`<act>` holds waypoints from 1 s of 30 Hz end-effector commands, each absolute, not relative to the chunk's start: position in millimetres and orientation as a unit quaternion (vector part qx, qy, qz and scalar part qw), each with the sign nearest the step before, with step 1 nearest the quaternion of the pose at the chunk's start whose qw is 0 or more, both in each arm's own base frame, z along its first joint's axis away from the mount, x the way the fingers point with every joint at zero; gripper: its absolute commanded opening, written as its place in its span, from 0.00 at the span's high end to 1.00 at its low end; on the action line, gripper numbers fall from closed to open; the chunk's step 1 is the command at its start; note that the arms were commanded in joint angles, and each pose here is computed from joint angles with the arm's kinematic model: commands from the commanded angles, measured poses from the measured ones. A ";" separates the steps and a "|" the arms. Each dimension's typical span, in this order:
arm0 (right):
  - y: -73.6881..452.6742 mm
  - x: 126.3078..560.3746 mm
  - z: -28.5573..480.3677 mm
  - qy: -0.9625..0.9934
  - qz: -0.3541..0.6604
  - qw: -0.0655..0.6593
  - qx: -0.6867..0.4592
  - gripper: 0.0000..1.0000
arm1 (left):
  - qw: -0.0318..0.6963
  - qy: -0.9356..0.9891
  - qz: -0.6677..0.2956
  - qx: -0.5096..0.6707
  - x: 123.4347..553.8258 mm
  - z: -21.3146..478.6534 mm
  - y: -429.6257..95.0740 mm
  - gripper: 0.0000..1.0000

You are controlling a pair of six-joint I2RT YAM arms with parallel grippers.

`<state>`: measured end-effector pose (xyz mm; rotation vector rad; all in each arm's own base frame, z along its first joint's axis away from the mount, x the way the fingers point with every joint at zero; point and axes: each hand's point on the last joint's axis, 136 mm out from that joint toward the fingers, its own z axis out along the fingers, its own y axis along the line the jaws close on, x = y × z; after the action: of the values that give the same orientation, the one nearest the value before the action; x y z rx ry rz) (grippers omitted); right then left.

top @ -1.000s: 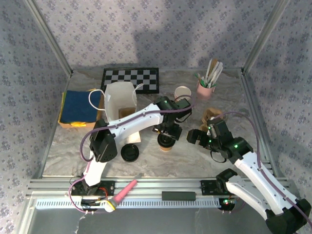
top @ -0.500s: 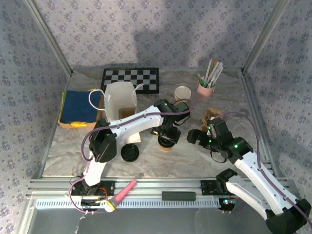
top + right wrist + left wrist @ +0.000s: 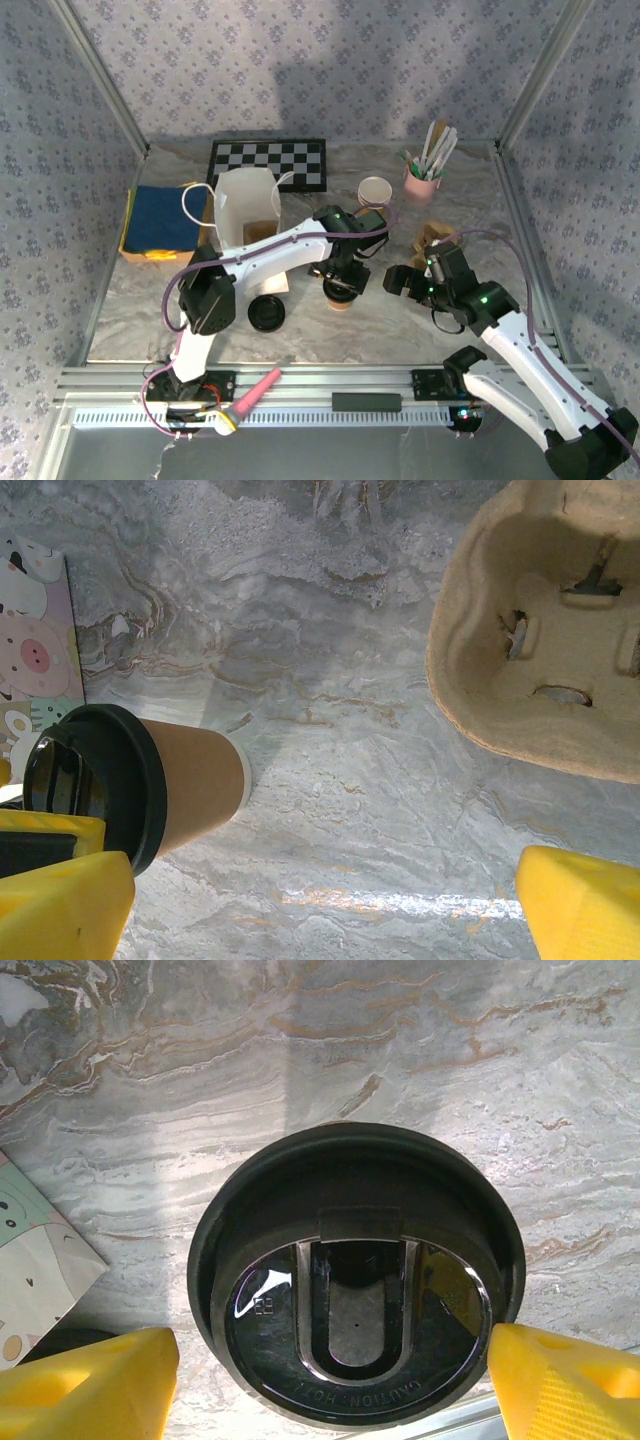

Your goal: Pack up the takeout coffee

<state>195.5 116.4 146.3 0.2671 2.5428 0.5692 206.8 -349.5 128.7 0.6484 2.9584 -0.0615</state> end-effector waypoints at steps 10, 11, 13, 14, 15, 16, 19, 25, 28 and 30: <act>114.9 194.6 148.0 0.938 0.207 0.258 0.102 0.00 | 0.062 0.975 -0.036 0.211 208.0 142.9 -354.0 0.19; 114.8 194.6 148.7 0.938 0.207 0.259 0.102 0.00 | 0.059 0.975 -0.038 0.212 207.0 141.7 -354.9 0.19; 113.8 195.0 149.2 0.938 0.205 0.260 0.103 0.00 | 0.055 0.975 -0.038 0.213 206.6 138.5 -355.6 0.19; 113.4 194.6 149.0 0.938 0.204 0.260 0.103 0.00 | 0.055 0.974 -0.041 0.214 206.2 137.7 -357.1 0.19; 113.5 194.6 148.8 0.938 0.204 0.260 0.103 0.00 | 0.054 0.974 -0.042 0.215 205.7 136.9 -357.6 0.19; 113.6 194.8 148.2 0.939 0.203 0.259 0.102 0.00 | 0.052 0.974 -0.042 0.215 205.7 136.0 -357.8 0.19; 113.9 195.0 148.7 0.938 0.204 0.260 0.102 0.00 | 0.048 0.974 -0.040 0.216 205.2 133.0 -357.4 0.19; 113.5 195.3 147.1 0.939 0.203 0.259 0.104 0.00 | 0.043 0.974 -0.032 0.219 204.4 125.9 -355.5 0.19; 113.3 195.5 147.3 0.939 0.202 0.260 0.103 0.00 | 0.040 0.975 -0.027 0.219 203.7 121.9 -354.2 0.19; 113.3 195.5 147.1 0.939 0.202 0.259 0.104 0.00 | 0.039 0.974 -0.025 0.220 203.7 120.1 -353.5 0.20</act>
<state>195.5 116.3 146.2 0.2673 2.5430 0.5685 205.8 -356.8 129.9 0.6518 2.9636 -0.1093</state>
